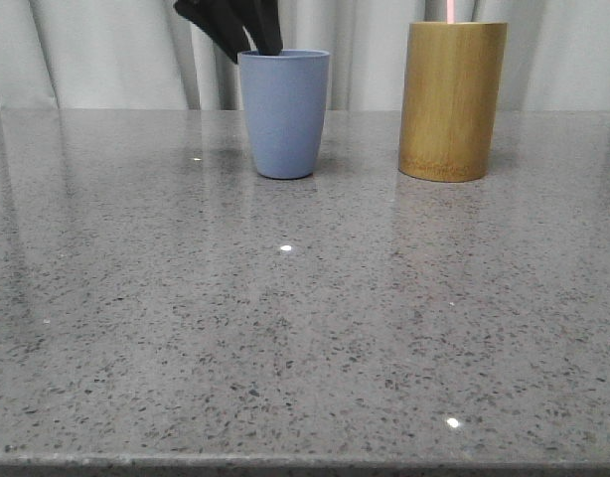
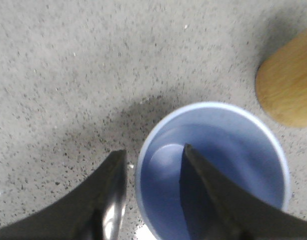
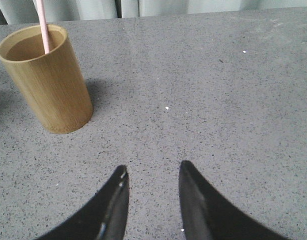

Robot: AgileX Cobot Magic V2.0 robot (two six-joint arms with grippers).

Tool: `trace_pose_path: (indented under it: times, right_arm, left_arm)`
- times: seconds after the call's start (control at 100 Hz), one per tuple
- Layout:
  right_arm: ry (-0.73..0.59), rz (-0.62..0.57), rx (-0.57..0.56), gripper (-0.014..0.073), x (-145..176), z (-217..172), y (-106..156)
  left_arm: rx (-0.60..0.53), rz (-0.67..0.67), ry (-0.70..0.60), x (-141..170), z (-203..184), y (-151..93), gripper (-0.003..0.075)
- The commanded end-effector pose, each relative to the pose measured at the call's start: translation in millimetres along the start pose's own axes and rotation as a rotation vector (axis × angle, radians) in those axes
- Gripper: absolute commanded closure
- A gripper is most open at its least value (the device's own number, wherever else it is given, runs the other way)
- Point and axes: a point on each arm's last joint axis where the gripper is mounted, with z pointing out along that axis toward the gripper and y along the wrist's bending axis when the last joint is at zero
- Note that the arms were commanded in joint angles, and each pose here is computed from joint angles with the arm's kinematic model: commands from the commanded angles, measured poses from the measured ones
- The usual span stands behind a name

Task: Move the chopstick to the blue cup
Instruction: 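Release the blue cup and lift the left gripper away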

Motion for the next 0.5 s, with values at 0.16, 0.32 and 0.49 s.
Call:
trace_pose_path:
  times: [0.16,0.32,0.49]
  right_arm:
    - [-0.113,-0.007,-0.002,0.0322,-18.6,-5.0,1.3]
    - [-0.112,-0.007,-0.002,0.0322,-18.5,-5.0,1.3]
    - [-0.112,-0.007,-0.002,0.0322,-18.5,-5.0,1.3]
  left_arm:
    - [0.002,0.024,-0.128,-16.7,-55.8,-10.3,0.0456]
    - [-0.088,-0.025,-0.089,-12.0,-69.9,5.1,0.0456]
    - [-0.125,-0.066,-0.115,-10.0,-100.6,25.5,0.0456]
